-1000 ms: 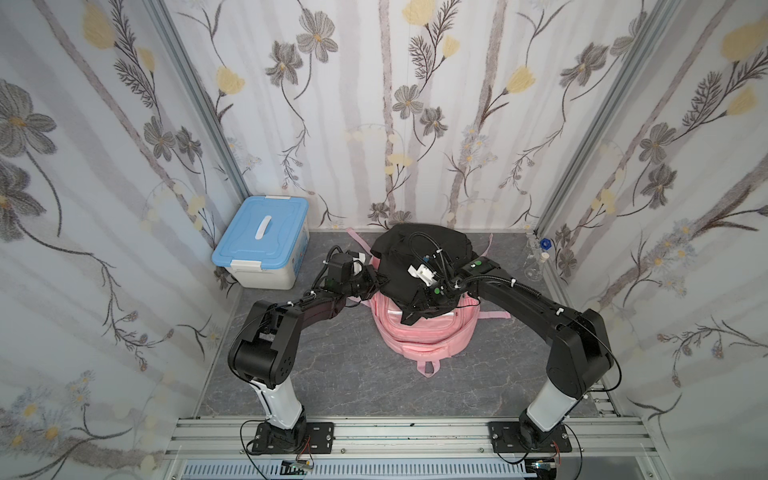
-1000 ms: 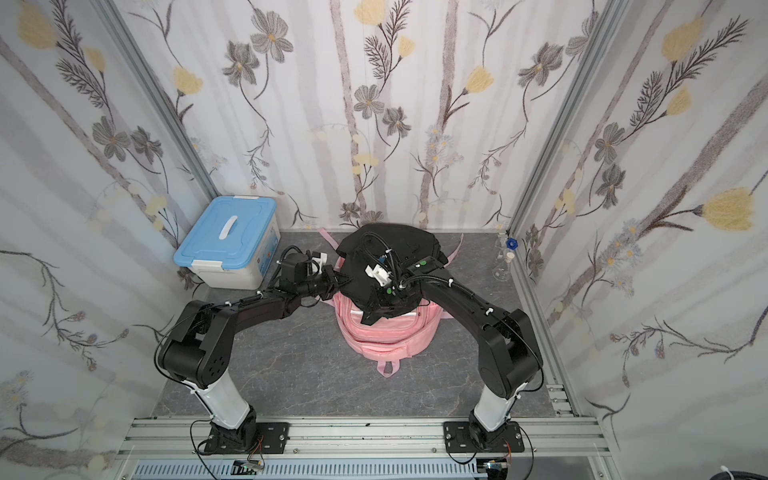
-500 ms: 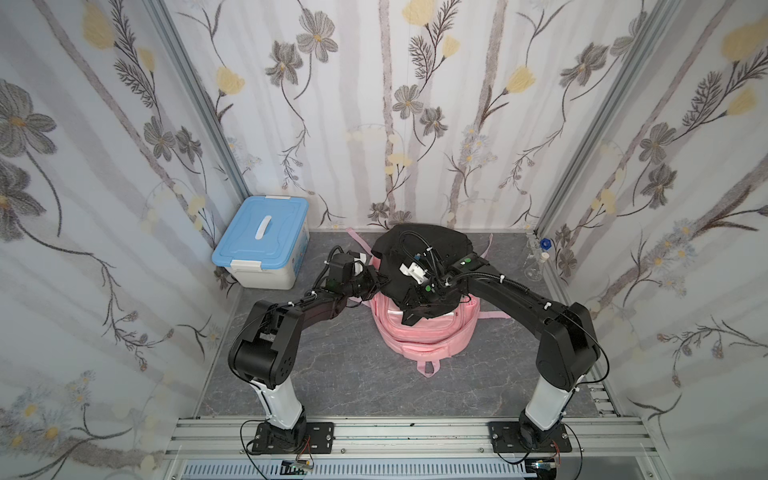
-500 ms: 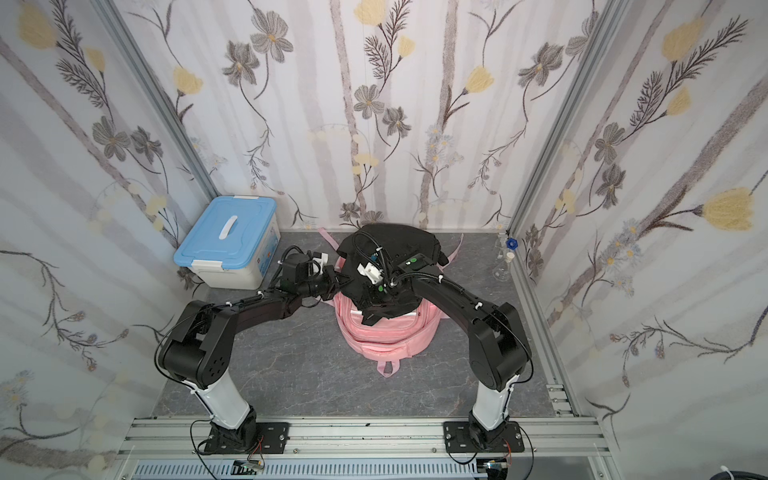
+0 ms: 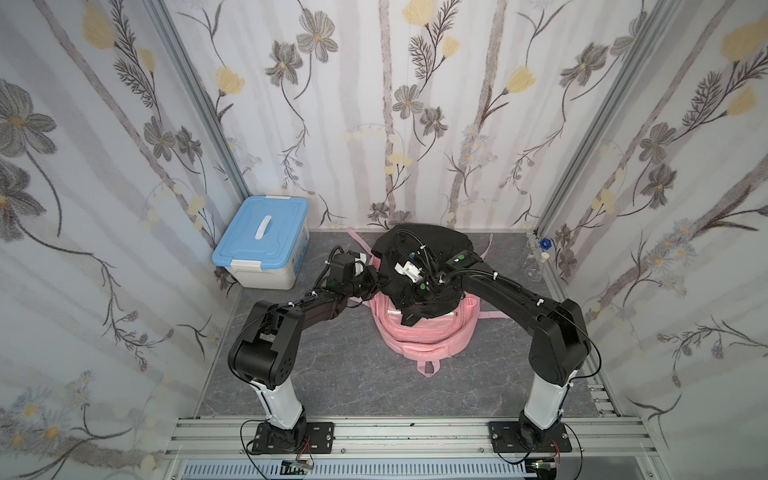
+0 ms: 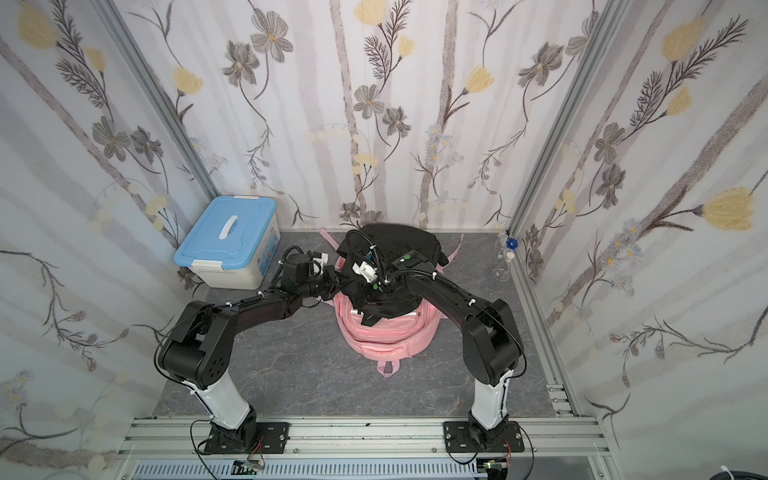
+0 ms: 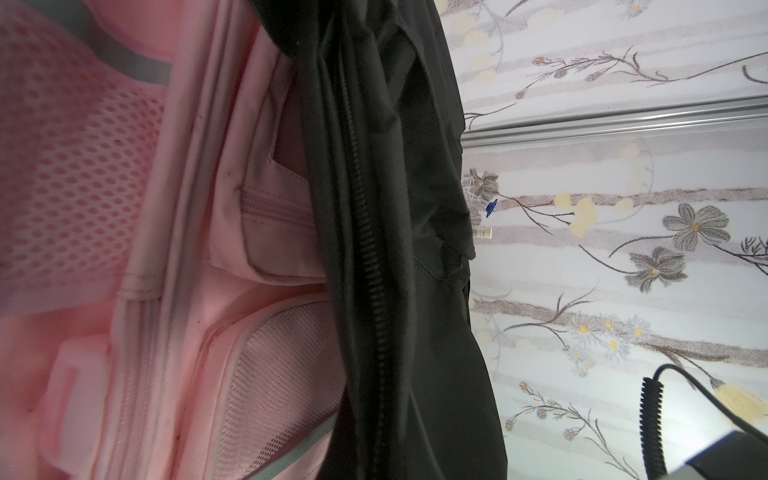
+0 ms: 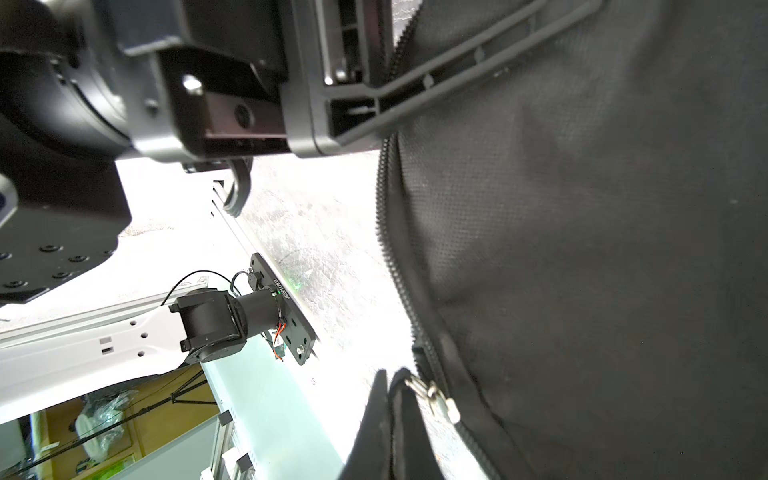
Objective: Zip up the backpack
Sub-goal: Zip the zipper on the backpack.
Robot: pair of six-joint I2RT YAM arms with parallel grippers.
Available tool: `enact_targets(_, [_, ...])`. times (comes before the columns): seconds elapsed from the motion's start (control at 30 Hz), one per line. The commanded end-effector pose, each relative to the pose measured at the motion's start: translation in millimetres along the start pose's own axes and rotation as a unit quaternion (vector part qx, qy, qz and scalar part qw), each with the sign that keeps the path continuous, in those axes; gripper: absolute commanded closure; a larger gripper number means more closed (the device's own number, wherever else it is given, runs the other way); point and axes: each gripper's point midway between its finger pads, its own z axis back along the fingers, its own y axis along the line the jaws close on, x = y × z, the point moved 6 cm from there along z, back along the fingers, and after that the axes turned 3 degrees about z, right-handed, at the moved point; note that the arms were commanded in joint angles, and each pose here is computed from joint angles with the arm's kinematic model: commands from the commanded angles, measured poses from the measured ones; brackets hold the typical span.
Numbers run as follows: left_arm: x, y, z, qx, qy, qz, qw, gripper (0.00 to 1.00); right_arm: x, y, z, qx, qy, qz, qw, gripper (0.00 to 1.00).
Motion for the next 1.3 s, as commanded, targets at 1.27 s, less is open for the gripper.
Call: enact_targets(1.27, [-12,-13,2,-0.024,0.018,-0.011,1.000,1.00,32,26,-22,-0.003,-0.089,0.010,0.996,1.00])
